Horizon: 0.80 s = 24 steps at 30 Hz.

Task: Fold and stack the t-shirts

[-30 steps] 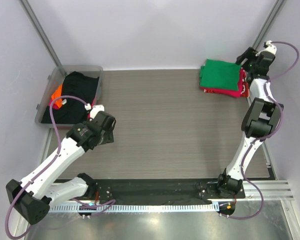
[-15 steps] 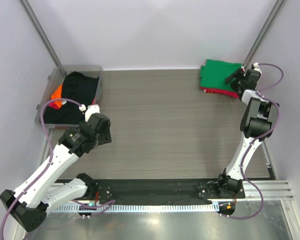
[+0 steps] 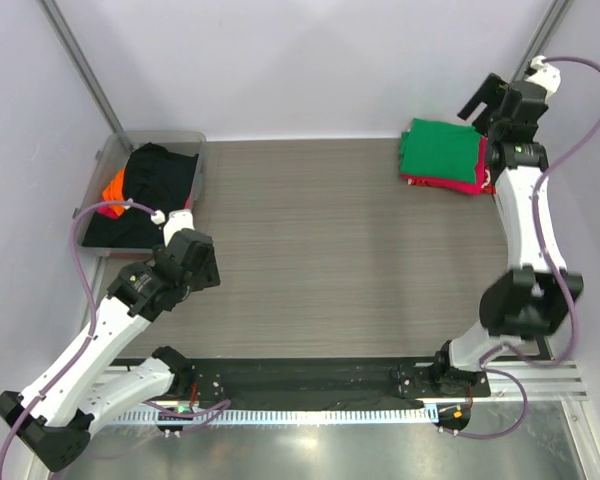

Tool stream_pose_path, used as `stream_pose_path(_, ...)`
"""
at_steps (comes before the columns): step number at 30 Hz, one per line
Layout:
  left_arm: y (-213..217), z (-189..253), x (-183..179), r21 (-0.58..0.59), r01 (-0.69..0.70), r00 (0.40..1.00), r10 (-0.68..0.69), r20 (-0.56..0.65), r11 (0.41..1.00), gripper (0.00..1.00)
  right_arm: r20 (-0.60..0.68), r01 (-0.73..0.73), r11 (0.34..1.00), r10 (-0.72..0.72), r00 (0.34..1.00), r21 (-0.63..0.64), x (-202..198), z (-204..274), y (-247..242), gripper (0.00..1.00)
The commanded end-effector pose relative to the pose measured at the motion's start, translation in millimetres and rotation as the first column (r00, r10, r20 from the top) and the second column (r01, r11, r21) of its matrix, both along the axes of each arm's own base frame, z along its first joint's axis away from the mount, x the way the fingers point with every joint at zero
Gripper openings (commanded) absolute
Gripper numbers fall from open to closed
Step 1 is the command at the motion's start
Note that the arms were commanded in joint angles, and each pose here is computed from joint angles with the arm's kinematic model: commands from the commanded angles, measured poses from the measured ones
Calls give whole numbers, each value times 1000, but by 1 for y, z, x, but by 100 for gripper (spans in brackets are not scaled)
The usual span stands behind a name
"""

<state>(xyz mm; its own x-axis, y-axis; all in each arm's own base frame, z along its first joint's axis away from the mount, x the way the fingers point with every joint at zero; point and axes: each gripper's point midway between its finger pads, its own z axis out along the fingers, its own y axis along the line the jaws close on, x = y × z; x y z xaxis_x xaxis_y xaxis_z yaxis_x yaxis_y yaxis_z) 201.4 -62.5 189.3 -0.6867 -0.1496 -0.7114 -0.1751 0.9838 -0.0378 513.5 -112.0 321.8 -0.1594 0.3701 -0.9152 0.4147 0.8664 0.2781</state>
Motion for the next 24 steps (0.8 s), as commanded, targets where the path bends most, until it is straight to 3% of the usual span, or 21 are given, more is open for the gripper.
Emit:
stream_pose_path(1,-1,9,5,-22,-7,999,8,42,1000,69,107,-80,996,75,991,42,-58,58,55,91)
stream_pose_path(3,-1,10,4,-22,-7,999,8,42,1000,69,128,-264,947,244,961,181,-70,54,103,92)
stream_pose_path(5,-1,12,4,-29,-7,999,8,52,1000,69,151,-486,808,463,873,333,-97,45,169,96)
stream_pose_path(7,1,13,4,-33,-12,998,15,63,999,69,118,-567,722,572,812,397,-122,19,213,100)
stream_pose_path(10,3,16,3,-39,-20,997,23,77,999,69,147,-698,602,707,692,389,-170,14,270,100)
stream_pose_path(15,9,20,3,-38,-47,992,51,114,998,69,71,-669,553,742,666,497,-225,-50,289,100)
stream_pose_path(19,16,29,6,-8,-32,984,33,175,999,74,88,-665,546,736,672,510,-251,-60,283,100)
stream_pose_path(22,24,32,10,8,-43,969,40,244,999,95,74,-654,558,730,680,511,-265,-75,277,100)
stream_pose_path(24,32,34,12,9,-100,955,94,281,995,100,53,-644,574,724,688,505,-270,-85,273,100)
